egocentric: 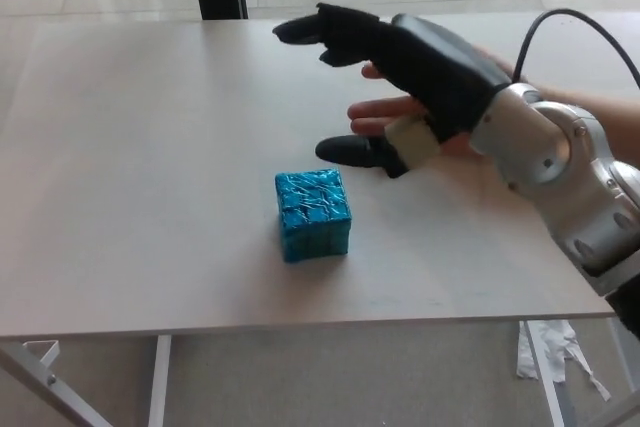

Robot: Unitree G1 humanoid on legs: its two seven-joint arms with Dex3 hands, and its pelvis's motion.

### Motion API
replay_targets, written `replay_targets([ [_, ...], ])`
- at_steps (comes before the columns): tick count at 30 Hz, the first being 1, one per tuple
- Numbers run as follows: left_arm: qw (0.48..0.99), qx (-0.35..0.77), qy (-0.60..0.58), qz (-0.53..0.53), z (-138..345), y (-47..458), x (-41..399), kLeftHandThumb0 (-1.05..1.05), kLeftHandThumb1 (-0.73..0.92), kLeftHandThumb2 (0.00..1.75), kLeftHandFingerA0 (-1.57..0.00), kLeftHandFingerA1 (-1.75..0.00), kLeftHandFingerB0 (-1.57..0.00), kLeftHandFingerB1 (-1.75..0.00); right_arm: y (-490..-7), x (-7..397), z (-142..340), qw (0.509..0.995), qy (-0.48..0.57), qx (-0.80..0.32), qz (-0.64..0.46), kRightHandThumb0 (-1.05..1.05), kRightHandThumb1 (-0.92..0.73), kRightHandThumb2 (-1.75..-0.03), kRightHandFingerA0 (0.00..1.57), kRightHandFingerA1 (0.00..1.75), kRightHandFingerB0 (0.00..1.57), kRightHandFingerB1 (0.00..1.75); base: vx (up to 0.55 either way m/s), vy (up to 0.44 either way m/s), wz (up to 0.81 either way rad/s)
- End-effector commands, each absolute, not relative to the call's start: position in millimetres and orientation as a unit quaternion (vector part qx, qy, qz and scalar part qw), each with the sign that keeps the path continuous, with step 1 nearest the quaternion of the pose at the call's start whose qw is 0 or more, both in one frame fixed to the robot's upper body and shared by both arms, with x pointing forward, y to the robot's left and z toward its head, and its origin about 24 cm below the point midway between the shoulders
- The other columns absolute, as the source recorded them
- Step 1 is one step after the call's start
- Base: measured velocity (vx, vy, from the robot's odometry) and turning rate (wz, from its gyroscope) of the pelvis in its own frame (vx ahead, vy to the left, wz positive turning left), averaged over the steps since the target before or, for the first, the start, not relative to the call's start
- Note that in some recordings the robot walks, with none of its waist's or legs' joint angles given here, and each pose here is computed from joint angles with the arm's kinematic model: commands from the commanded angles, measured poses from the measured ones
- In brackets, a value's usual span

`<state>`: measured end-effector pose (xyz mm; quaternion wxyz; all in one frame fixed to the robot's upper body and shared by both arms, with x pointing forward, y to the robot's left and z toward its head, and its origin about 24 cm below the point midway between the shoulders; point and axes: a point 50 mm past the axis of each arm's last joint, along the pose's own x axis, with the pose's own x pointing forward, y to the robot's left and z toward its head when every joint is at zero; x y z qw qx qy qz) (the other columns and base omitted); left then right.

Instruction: The robot uses its right hand to pick up a cube kept in the middle of the desk infront of it and hands it to a person

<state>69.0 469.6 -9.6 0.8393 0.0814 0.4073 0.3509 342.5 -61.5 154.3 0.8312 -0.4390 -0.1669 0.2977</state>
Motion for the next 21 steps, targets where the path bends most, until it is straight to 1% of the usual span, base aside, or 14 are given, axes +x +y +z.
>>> replay_targets([
  [1, 0.843, 0.09, 0.404, 0.344, -7.3, 470.5, 70.4, -0.64, 0.58, 0.58, -0.64, -0.62, -0.46, -0.39, -55.3, 349.8, 147.1, 0.801, -0.14, -0.5, 0.297, -0.85, -0.63, -0.6, 0.28, 0.52, 0.24, 0.35, 0.0, 0.0, 0.0],
  [3, 0.845, 0.083, 0.401, 0.345, -7.2, 470.5, 70.8, -0.64, 0.57, 0.58, -0.64, -0.63, -0.47, -0.39, -54.2, 348.7, 141.5, 0.798, -0.132, -0.506, 0.301, -0.84, -0.49, -0.91, 0.24, 0.57, 0.2, 0.46, 0.0, 0.0, 0.0],
  [4, 0.842, 0.087, 0.404, 0.348, -7.5, 470.5, 70.7, -0.66, 0.44, 0.87, -0.6, -0.68, -0.4, -0.51, -51.7, 349.4, 132.7, 0.794, -0.123, -0.512, 0.304, -0.86, -0.64, -0.6, 0.27, 0.53, 0.25, 0.36, 0.0, 0.0, 0.0],
  [5, 0.842, 0.094, 0.408, 0.34, -7.8, 469.9, 71.2, -0.65, 0.58, 0.58, -0.62, -0.61, -0.48, -0.38, -52.5, 349.2, 127.4, 0.79, -0.115, -0.52, 0.303, -0.88, -0.64, -0.6, 0.27, 0.53, 0.25, 0.37, 0.0, 0.0, 0.0],
  [6, 0.843, 0.094, 0.407, 0.339, -8.2, 469.6, 71.0, -0.66, 0.44, 0.86, -0.57, -0.67, -0.42, -0.52, -52.3, 348.9, 123.7, 0.787, -0.106, -0.526, 0.305, -0.86, -0.63, -0.6, 0.26, 0.51, 0.24, 0.35, 0.0, 0.0, 0.0],
  [7, 0.843, 0.095, 0.407, 0.338, -8.8, 469.2, 70.6, -0.65, 0.58, 0.58, -0.63, -0.61, -0.49, -0.39, -51.7, 348.0, 117.1, 0.783, -0.095, -0.533, 0.307, -0.85, -0.62, -0.6, 0.28, 0.51, 0.26, 0.35, 0.0, 0.0, 0.0],
  [13, 0.841, 0.111, 0.415, 0.329, -8.1, 469.7, 69.9, -0.65, 0.59, 0.59, -0.61, -0.6, -0.49, -0.39, -47.6, 345.8, 96.7, 0.781, -0.081, -0.537, 0.31, -0.85, -0.6, -0.59, 0.27, 0.57, 0.26, 0.39, 0.0, 0.0, 0.0],
  [14, 0.838, 0.11, 0.419, 0.332, -8.3, 469.8, 70.5, -0.67, 0.46, 0.88, -0.57, -0.66, -0.41, -0.51, -47.6, 345.6, 93.8, 0.781, -0.074, -0.537, 0.31, -0.84, -0.6, -0.59, 0.27, 0.56, 0.26, 0.38, 0.0, 0.0, 0.0],
  [15, 0.837, 0.112, 0.422, 0.33, -8.9, 469.4, 70.9, -0.67, 0.58, 0.59, -0.61, -0.59, -0.48, -0.37, -48.6, 345.4, 88.0, 0.779, -0.063, -0.538, 0.314, -0.85, -0.61, -0.59, 0.24, 0.58, 0.23, 0.39, 0.0, 0.0, 0.0],
  [17, 0.837, 0.113, 0.422, 0.33, -9.0, 469.3, 71.1, -0.67, 0.58, 0.59, -0.61, -0.59, -0.48, -0.37, -48.6, 345.7, 87.2, 0.779, -0.062, -0.539, 0.314, -0.85, -0.61, -0.59, 0.24, 0.58, 0.23, 0.39, 0.0, 0.0, 0.0],
  [18, 0.84, 0.103, 0.417, 0.332, -9.3, 468.9, 72.1, -0.65, 0.45, 0.86, -0.56, -0.65, -0.41, -0.51, -50.0, 346.3, 82.5, 0.772, -0.054, -0.549, 0.315, -0.87, -0.62, -0.6, 0.22, 0.59, 0.21, 0.41, 0.0, 0.0, 0.0],
  [19, 0.84, 0.104, 0.417, 0.33, -9.1, 468.8, 72.7, -0.65, 0.58, 0.58, -0.61, -0.6, -0.48, -0.38, -50.8, 346.5, 81.6, 0.769, -0.051, -0.554, 0.316, -0.88, -0.62, -0.6, 0.22, 0.59, 0.2, 0.41, 0.0, 0.0, 0.0],
  [20, 0.841, 0.108, 0.417, 0.327, -8.7, 468.9, 73.5, -0.67, 0.46, 0.88, -0.56, -0.67, -0.4, -0.51, -51.6, 346.4, 81.3, 0.767, -0.053, -0.556, 0.316, -0.88, -0.63, -0.6, 0.21, 0.6, 0.21, 0.41, 0.0, 0.0, 0.0],
  [21, 0.841, 0.111, 0.417, 0.326, -8.0, 469.1, 74.4, -0.66, 0.58, 0.59, -0.61, -0.6, -0.47, -0.38, -52.4, 346.6, 80.6, 0.767, -0.049, -0.556, 0.315, -0.88, -0.63, -0.6, 0.22, 0.6, 0.21, 0.41, 0.0, 0.0, 0.0],
])
